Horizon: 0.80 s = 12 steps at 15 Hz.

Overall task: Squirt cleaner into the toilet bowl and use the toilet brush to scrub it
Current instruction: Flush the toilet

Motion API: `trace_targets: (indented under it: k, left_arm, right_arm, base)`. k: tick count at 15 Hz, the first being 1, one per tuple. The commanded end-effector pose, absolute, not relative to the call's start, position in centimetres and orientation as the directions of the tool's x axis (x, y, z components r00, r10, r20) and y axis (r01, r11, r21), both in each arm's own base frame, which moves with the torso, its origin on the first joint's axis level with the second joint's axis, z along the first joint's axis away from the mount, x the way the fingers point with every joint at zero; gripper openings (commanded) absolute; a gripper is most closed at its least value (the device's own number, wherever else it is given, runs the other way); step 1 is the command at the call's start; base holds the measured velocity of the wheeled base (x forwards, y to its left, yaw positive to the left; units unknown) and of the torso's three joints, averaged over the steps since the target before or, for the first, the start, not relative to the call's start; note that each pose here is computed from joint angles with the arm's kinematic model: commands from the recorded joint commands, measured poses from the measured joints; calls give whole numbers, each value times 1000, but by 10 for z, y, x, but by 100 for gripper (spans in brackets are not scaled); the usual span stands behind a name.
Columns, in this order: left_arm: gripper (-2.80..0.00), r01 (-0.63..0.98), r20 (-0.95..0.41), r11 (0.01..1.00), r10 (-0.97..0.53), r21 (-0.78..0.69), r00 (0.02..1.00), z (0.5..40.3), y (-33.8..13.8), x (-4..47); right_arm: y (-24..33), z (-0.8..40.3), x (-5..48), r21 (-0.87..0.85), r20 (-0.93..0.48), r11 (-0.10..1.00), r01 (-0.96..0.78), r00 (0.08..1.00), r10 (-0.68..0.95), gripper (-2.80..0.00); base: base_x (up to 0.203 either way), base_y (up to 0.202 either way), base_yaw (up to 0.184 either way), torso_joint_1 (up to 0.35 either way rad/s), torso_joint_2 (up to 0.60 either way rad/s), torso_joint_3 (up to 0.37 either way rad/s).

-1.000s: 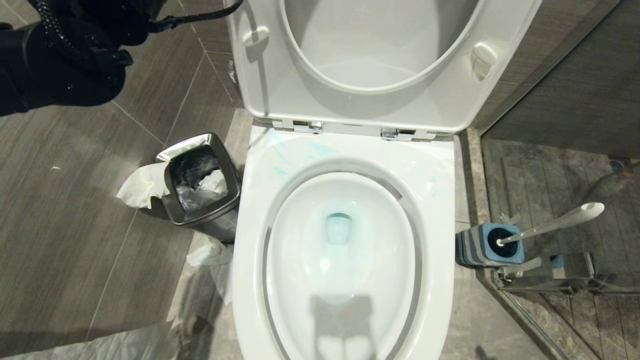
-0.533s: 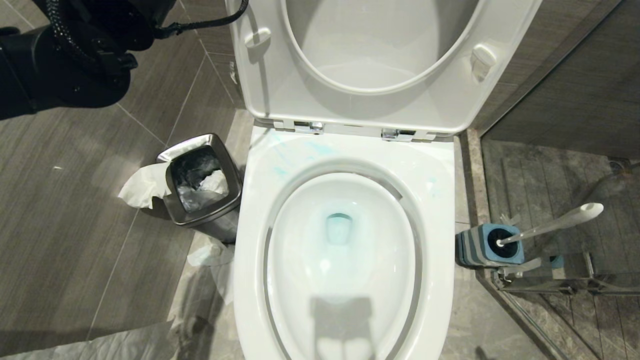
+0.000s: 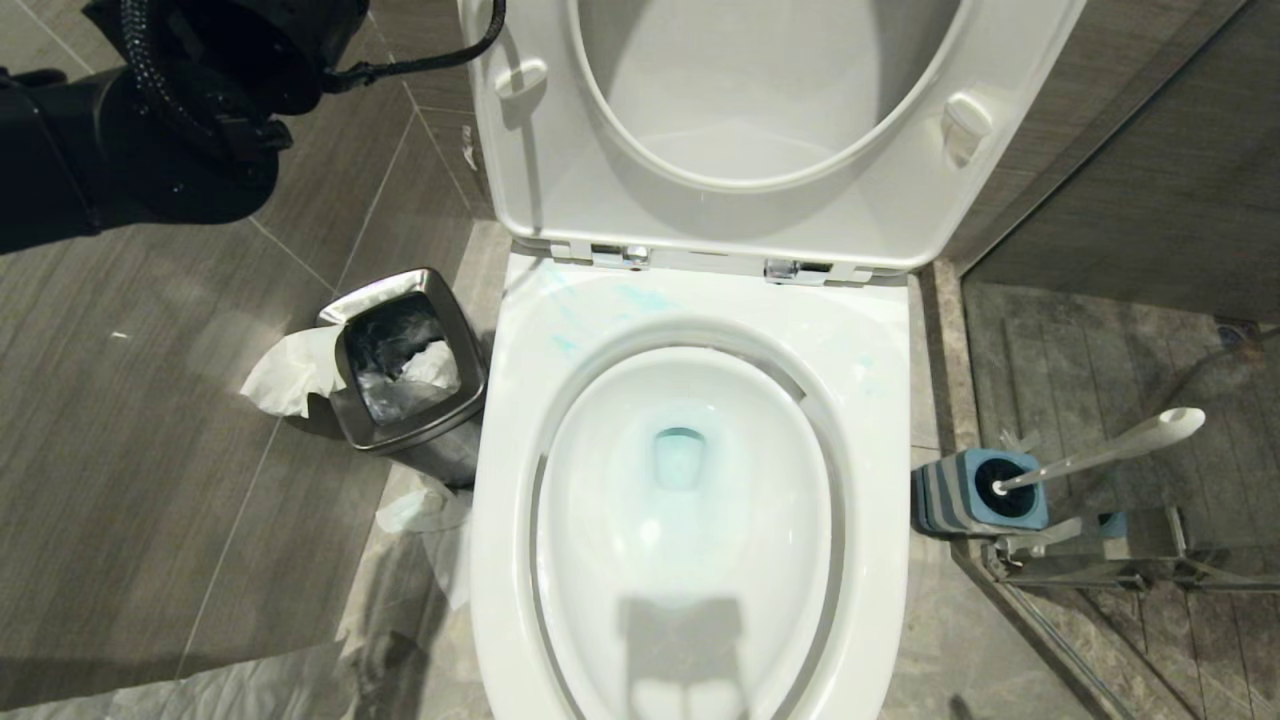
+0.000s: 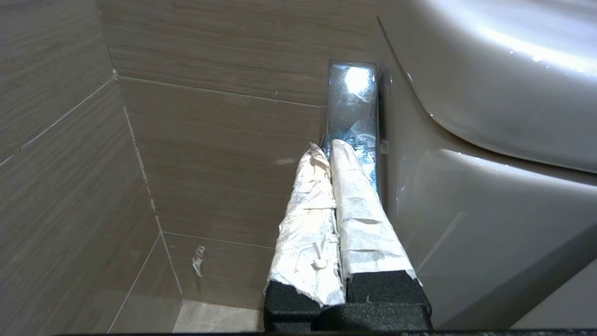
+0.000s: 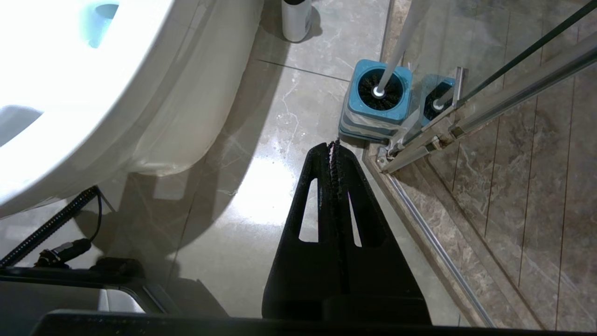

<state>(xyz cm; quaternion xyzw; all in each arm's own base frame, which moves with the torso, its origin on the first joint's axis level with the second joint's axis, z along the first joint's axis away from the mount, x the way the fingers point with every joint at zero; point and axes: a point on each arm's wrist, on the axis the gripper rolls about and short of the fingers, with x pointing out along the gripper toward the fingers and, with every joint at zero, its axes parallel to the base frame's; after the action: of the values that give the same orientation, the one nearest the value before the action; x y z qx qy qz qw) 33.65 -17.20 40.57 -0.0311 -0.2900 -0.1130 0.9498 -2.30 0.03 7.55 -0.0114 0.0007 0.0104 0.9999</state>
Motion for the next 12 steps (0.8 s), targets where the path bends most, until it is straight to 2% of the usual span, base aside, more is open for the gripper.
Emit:
trace_targets:
  k: [1, 12]
  left_arm:
    - [-280, 236, 531, 972, -208, 16, 821, 394, -179, 346]
    - [-280, 251, 463, 967, -240, 39, 853, 385, -184, 351]
  right_arm:
    - [0, 75, -23, -23, -3, 1000, -22, 1000, 21, -280]
    - [0, 75, -23, -23, -3, 1000, -22, 1000, 21, -280]
  base:
    - [0, 0, 0, 0, 0, 0]
    - [0, 0, 0, 0, 0, 0]
